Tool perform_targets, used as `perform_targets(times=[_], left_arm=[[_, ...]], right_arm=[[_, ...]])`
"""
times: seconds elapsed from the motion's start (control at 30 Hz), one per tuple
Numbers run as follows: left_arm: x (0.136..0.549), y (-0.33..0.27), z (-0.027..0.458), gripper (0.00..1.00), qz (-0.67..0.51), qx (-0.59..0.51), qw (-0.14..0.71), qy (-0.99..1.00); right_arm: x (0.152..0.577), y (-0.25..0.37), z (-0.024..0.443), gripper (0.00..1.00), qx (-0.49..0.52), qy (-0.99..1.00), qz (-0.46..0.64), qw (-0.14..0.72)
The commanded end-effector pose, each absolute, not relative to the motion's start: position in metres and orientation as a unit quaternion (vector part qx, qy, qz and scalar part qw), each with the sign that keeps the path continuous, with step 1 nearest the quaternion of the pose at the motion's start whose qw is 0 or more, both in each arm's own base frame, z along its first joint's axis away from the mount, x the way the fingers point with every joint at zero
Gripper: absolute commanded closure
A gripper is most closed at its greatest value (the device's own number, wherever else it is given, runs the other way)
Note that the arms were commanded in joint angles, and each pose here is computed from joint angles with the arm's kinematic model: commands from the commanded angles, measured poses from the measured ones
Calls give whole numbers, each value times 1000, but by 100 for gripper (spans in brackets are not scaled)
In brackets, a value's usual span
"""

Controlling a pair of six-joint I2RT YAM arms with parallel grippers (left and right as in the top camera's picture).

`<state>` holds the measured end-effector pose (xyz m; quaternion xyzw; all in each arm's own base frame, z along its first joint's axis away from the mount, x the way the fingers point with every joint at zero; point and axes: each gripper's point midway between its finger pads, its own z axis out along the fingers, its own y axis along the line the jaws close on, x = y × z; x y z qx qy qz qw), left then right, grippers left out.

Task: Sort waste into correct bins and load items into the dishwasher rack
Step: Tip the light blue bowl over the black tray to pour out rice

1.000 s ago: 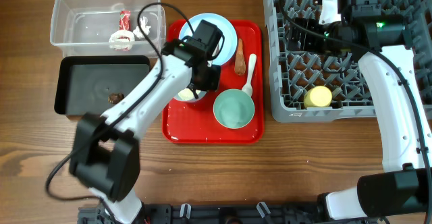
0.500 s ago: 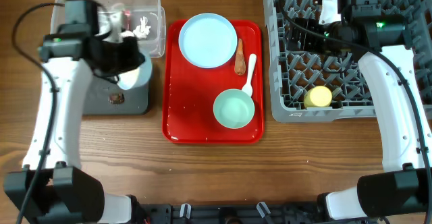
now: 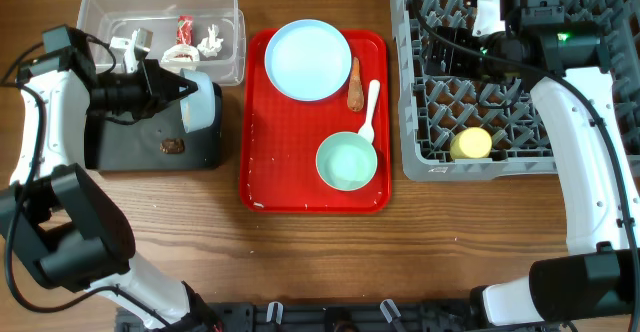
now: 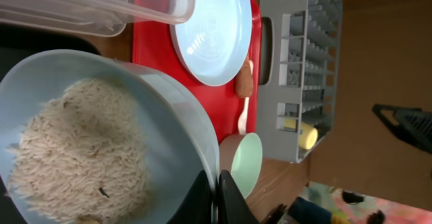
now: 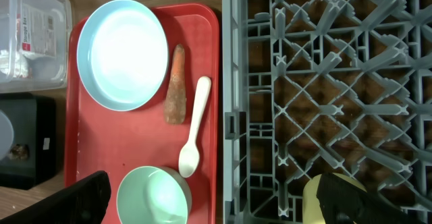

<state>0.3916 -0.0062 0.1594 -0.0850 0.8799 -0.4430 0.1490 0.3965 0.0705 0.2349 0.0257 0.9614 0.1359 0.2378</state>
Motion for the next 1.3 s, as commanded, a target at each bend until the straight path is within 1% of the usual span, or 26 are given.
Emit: perform_targets(times=[0.0,0.3,0.6,0.8,0.97,1.27], left_arm=[[394,-4,168,96,-491,-82,161,852],[395,-4,157,96,-509,-97,143,843],[399,-14,187,96,-584,-93,162,790],[399,4,210,96,-631,-119,186,744],[395,22,214,96,-639,-151,189,730],[395,21,222,96,-656,-154,191,714]], right_arm=[[397,73,229,0,18,963,141,229],[396,73,228,0,19,964,140,225],[396,73,228,0,18,964,140,224],[394,73,227,0,8,965,138,223],[394,73,227,0,9,965,138,222],[393,73,226,0,9,966,138,219]])
